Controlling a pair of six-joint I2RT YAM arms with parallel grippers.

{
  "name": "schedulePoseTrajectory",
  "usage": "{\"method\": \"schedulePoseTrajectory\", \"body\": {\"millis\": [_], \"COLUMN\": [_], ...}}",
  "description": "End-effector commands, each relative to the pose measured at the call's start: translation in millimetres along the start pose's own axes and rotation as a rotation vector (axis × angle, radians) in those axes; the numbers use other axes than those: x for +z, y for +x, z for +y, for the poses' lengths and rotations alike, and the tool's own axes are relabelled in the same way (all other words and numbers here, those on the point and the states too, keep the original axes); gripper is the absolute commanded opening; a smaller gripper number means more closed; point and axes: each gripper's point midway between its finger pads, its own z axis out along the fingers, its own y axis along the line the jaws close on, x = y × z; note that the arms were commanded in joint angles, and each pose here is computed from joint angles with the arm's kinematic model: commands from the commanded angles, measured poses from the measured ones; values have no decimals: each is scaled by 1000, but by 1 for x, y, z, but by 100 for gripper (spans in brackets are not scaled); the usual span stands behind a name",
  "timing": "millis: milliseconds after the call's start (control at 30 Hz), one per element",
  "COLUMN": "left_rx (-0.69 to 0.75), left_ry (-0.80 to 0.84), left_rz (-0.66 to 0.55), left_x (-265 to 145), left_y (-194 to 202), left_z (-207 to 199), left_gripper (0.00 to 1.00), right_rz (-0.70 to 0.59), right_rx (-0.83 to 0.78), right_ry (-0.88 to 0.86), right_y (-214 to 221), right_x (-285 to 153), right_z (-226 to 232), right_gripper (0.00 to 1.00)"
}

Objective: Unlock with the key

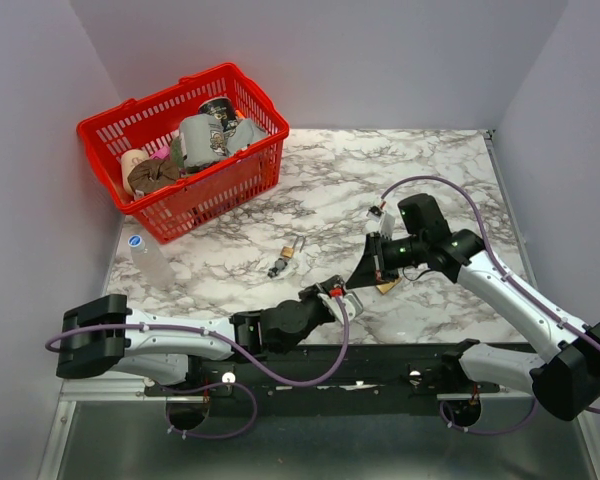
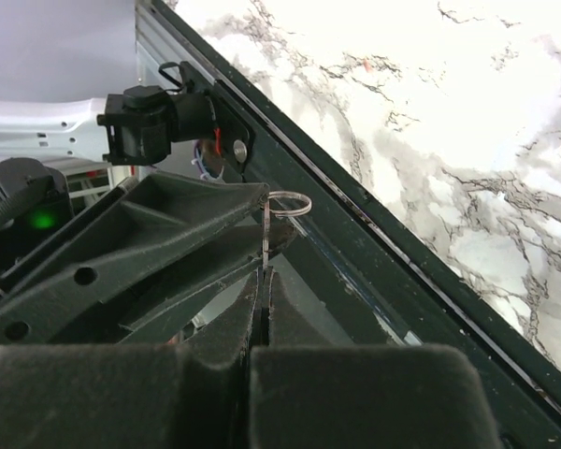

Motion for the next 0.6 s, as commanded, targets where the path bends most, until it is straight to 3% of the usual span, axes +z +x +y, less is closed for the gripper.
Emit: {"method": "schedulePoseTrajectory", "body": {"millis": [0,200,567], "left_rx": [-20,-43,-218], "left_ry": [-8,8,-4], "left_rz": [-70,-52,-26], "left_x": [2,5,9], "left_y": [-27,-21,-13], "left_z": [1,-6,-13], "left_gripper": [19,0,0], "right_rz": [15,-5,-55], "right_rx": [29,21,4], "right_ry": [-18,-19,-55], "right_y": [0,-5,-11], "right_x": [-4,-5,-7], "right_z": [7,9,15], "right_gripper": [1,2,18]}}
